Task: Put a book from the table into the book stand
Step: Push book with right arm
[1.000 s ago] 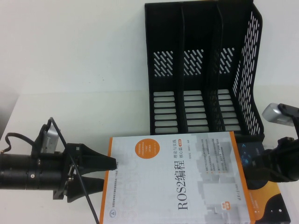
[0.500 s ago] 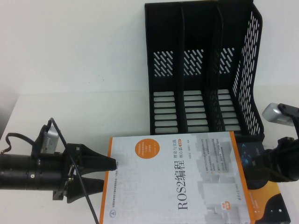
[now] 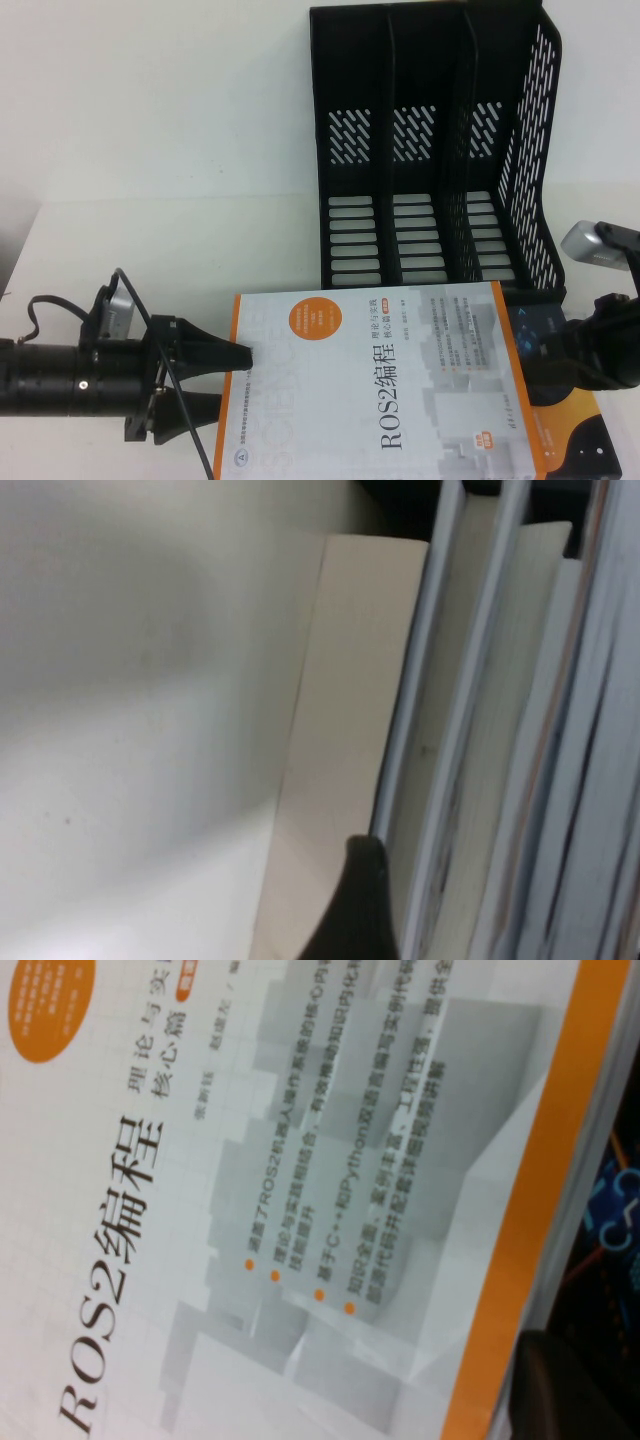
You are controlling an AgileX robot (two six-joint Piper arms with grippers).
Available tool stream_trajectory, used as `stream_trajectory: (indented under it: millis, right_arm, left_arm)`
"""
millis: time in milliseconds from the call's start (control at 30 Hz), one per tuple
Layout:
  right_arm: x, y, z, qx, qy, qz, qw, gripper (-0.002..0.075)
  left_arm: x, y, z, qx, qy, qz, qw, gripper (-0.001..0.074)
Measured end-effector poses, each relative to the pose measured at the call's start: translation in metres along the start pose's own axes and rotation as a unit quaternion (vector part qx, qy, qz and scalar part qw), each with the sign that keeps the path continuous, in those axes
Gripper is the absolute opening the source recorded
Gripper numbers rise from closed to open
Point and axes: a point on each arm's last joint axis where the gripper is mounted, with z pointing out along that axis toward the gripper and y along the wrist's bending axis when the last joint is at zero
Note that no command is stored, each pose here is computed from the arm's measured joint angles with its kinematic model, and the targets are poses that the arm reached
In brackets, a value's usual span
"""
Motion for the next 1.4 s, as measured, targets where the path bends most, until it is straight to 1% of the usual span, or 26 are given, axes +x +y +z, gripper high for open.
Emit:
stream_trajectory:
  millis: [200,500,767,833,933,1067,1100,1400]
  right_arm:
    - [0.0,0.0,0.0,0.0,0.0,0.0,1.0,-0.0003]
    - [0.0,0.0,0.0,0.0,0.0,0.0,1.0,-0.0003]
    - [0.0,0.0,0.0,-0.001,-0.001,0.001,1.0,-0.0003]
    - [0.0,0.0,0.0,-0.001,-0.001,0.001,1.0,-0.0003]
    - [0.0,0.0,0.0,-0.001,-0.001,0.001,1.0,-0.0003]
    - [0.0,0.0,0.0,-0.001,-0.002,0.001,1.0,-0.0003]
    - [-0.001,0.0,0.0,0.0,-0.002,0.001,1.0,-0.0003]
    - [-0.001,0.0,0.0,0.001,-0.003,0.001,1.0,-0.0003]
  left_arm:
    - [-0.002,0.003,0.005,0.005,-0.002,-0.007,1.0,0.0596]
    - [0.011,-0.01,0.037,0.02,0.03,0.001,0.999,0.0596]
    - [0.018,-0.016,0.05,0.027,0.041,0.01,0.999,0.0586]
    - [0.019,-0.016,0.052,0.025,0.043,0.014,0.999,0.0561]
    - [0.019,-0.015,0.052,0.02,0.043,0.018,0.999,0.0481]
    - [0.02,-0.014,0.052,0.014,0.046,0.024,0.999,0.0309]
    - [0.02,-0.014,0.052,0.015,0.047,0.025,0.998,0.0289]
    - [0.02,-0.014,0.052,0.016,0.048,0.026,0.998,0.0288]
